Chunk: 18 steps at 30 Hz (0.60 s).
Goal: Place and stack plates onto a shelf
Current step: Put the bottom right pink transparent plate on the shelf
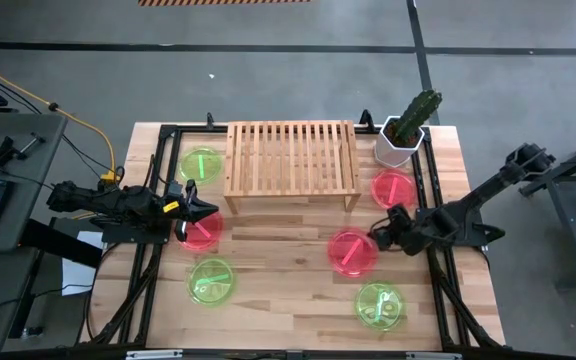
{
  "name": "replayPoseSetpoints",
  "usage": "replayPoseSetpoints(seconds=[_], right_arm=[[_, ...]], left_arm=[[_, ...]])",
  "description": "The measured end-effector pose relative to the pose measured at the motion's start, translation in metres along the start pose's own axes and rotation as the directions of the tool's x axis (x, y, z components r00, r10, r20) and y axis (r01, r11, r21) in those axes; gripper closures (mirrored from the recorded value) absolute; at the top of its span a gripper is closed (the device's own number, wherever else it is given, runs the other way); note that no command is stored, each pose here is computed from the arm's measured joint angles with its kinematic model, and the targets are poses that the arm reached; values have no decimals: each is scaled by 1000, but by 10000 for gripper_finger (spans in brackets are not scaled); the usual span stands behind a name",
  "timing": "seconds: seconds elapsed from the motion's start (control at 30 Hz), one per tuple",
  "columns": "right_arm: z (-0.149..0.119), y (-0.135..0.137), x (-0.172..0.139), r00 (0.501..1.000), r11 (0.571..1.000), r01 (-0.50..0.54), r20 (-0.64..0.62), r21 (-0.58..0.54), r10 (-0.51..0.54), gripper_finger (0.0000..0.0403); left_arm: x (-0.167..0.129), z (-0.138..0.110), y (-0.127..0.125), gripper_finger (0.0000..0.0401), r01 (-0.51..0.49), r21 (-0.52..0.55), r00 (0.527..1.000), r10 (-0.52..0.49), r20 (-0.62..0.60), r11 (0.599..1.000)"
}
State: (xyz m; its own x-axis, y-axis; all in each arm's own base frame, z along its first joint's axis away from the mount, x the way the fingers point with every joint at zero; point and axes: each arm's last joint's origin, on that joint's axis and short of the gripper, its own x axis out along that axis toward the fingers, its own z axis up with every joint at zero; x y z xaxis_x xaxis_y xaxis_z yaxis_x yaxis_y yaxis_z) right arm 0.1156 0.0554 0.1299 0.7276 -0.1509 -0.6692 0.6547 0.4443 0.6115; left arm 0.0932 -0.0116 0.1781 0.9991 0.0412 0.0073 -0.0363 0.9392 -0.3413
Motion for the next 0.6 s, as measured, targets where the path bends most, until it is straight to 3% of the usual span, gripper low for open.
replayPoseSetpoints(seconds=[0.3,0.6], right_arm=[[-5,-18,13,998,997,-60,27,46,59,252],[-10,-17,20,999,999,-41,16,29,40,252]], left_arm=[[0,0,0,401,-1,0,1000,1,1,1000],[0,0,0,401,0,0,1000,0,0,1000]])
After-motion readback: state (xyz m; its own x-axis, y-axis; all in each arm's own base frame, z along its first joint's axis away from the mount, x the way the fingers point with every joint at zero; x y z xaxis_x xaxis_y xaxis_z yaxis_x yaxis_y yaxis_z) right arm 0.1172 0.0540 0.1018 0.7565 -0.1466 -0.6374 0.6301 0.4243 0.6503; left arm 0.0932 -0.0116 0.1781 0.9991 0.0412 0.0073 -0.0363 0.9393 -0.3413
